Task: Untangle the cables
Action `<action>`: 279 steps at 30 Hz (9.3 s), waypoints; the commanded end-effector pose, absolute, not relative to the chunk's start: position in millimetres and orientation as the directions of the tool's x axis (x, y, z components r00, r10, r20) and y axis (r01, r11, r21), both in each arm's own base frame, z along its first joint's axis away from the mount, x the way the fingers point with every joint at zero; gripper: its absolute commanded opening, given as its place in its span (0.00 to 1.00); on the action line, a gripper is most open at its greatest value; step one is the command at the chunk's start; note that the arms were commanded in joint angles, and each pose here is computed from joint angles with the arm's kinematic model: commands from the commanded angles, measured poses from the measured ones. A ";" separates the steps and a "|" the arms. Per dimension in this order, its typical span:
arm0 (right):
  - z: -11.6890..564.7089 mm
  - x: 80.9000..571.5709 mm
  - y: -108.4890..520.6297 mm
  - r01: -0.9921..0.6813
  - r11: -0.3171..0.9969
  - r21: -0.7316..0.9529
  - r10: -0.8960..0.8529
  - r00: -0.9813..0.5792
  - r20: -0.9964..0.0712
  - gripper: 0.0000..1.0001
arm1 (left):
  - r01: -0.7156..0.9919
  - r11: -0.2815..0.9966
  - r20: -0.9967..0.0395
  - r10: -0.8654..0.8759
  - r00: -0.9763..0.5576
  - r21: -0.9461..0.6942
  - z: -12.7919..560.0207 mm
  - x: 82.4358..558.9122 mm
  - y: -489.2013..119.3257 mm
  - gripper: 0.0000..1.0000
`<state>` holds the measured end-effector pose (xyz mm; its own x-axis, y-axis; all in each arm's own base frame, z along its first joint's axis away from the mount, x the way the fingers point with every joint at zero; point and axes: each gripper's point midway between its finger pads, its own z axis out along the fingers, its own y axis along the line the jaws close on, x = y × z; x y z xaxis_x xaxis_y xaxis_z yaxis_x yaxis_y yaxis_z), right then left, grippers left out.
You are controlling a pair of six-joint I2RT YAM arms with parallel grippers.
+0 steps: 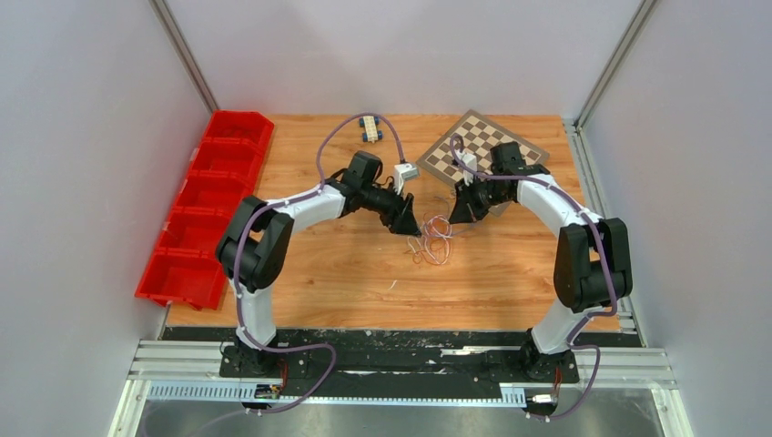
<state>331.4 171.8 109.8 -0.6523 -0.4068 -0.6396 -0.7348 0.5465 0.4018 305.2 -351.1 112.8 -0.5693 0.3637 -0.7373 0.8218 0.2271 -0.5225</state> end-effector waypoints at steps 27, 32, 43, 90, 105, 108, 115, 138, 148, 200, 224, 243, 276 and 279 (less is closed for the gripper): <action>74.2 349.4 174.7 -0.593 0.703 0.393 -0.258 -0.728 -0.636 0.67 | 0.772 0.176 -0.729 0.256 -0.635 -0.611 127.7 312.2 -385.8 0.00; 64.5 379.1 178.9 -0.540 0.756 0.370 -0.200 -0.729 -0.655 0.62 | 0.799 0.163 -0.755 0.261 -0.601 -0.579 143.3 312.1 -383.4 0.00; 25.2 384.0 172.4 -0.475 0.854 0.211 -0.264 -0.746 -0.611 0.39 | 0.837 0.206 -0.811 0.215 -0.545 -0.508 232.6 301.6 -332.6 0.00; 17.0 385.3 151.1 -0.481 0.859 0.175 -0.331 -0.783 -0.527 0.39 | 0.029 0.999 -0.957 -0.052 0.287 -0.045 577.4 460.7 134.0 0.00; 11.9 387.3 153.2 -0.473 0.860 0.191 -0.328 -0.799 -0.505 0.40 | 0.020 1.000 -0.983 0.010 0.184 0.014 502.0 500.4 162.5 0.00; 12.4 389.0 153.5 -0.472 0.861 0.192 -0.326 -0.800 -0.504 0.40 | -0.037 0.999 -0.983 0.042 0.177 0.036 493.1 507.6 179.6 0.00; 10.5 387.6 153.8 -0.470 0.861 0.193 -0.331 -0.807 -0.490 0.40 | -0.110 0.993 -0.973 0.068 0.222 0.044 509.4 504.8 206.5 0.00; 9.9 386.6 158.4 -0.477 0.856 0.198 -0.338 -0.807 -0.484 0.41 | -0.036 0.999 -0.940 -0.008 0.342 -0.021 563.6 474.3 198.2 0.00; 8.1 385.1 158.5 -0.480 0.854 0.200 -0.342 -0.809 -0.479 0.41 | 0.354 0.935 -0.903 -0.131 0.410 0.025 619.1 448.4 96.8 0.00; 5.8 384.9 158.0 -0.476 0.856 0.201 -0.341 -0.813 -0.472 0.42 | 0.032 0.999 -0.976 -0.006 0.219 0.001 509.9 483.4 174.6 0.00; -8.1 369.0 151.8 -0.472 0.858 0.202 -0.359 -0.833 -0.421 0.43 | 0.082 0.996 -0.963 -0.022 -0.270 -0.045 245.6 564.1 203.1 0.00; -21.6 364.6 149.5 -0.461 0.864 0.204 -0.363 -0.849 -0.384 0.44 | 0.186 0.982 -0.775 0.110 -0.623 -0.010 119.5 545.6 195.0 0.00; 29.7 344.2 194.6 -0.629 0.638 0.445 -0.374 -0.758 -0.535 0.11 | 0.550 0.832 -0.872 0.320 -0.370 0.072 288.2 483.7 66.9 1.00; 50.5 336.3 216.0 -0.673 0.525 0.521 -0.361 -0.730 -0.580 0.00 | 0.693 0.717 -0.894 0.357 -0.271 0.077 286.1 462.2 -7.6 1.00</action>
<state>367.1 178.6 23.5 -0.7670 -0.3524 -0.5363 -0.5856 0.7260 0.3605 497.4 106.3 251.9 -0.4945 0.2615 -0.8289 0.4072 0.9122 0.0449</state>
